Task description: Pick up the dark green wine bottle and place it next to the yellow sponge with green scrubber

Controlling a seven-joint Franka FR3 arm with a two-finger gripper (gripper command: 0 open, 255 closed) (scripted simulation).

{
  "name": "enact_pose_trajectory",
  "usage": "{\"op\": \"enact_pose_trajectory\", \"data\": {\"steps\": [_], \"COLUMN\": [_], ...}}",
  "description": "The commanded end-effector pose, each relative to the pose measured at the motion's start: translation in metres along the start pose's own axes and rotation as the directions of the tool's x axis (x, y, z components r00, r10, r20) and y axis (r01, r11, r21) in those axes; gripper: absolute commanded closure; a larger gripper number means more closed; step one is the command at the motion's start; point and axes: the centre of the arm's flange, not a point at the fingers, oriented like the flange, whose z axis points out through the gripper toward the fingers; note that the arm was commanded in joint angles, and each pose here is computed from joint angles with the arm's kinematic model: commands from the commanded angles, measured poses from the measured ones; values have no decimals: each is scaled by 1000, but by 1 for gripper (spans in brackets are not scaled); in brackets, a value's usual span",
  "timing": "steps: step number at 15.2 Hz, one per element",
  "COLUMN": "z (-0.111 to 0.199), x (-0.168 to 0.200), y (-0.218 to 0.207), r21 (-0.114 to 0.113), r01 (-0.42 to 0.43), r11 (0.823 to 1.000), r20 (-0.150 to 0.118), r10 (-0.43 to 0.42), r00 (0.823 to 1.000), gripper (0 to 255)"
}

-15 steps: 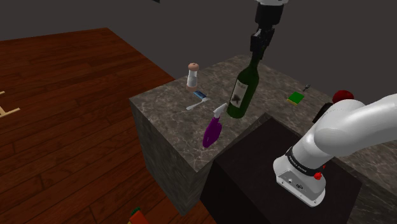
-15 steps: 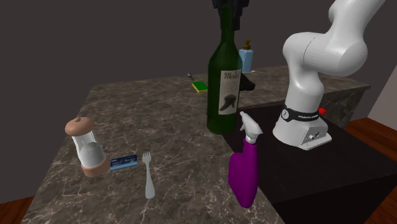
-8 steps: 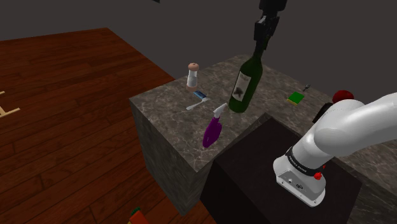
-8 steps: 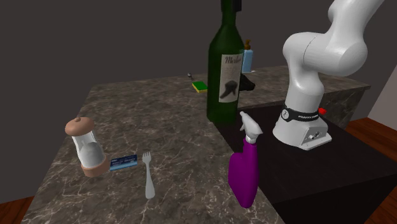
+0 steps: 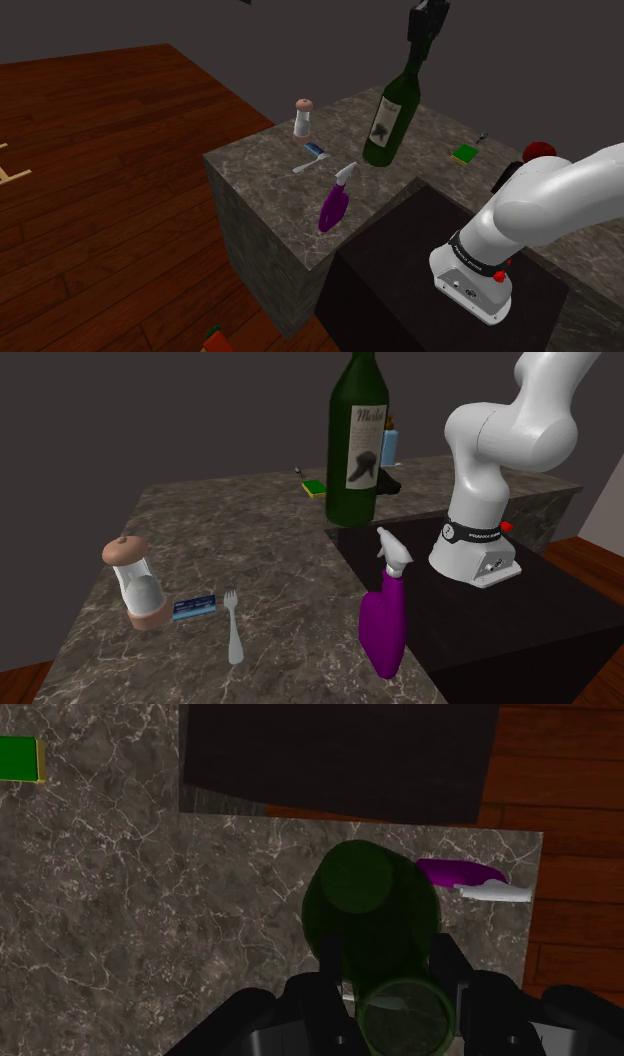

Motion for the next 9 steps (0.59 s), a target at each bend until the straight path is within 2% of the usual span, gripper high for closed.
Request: {"op": "enact_pose_trajectory", "data": {"steps": [1,9], "z": [-11,-52], "x": [-1,-6], "y": [0,1], "r21": [0,0], "r01": [0,0], "r11": [1000,1000], "r20": [0,0], "r10": [0,0], "r00": [1000,1000], "gripper": [255,255]}}
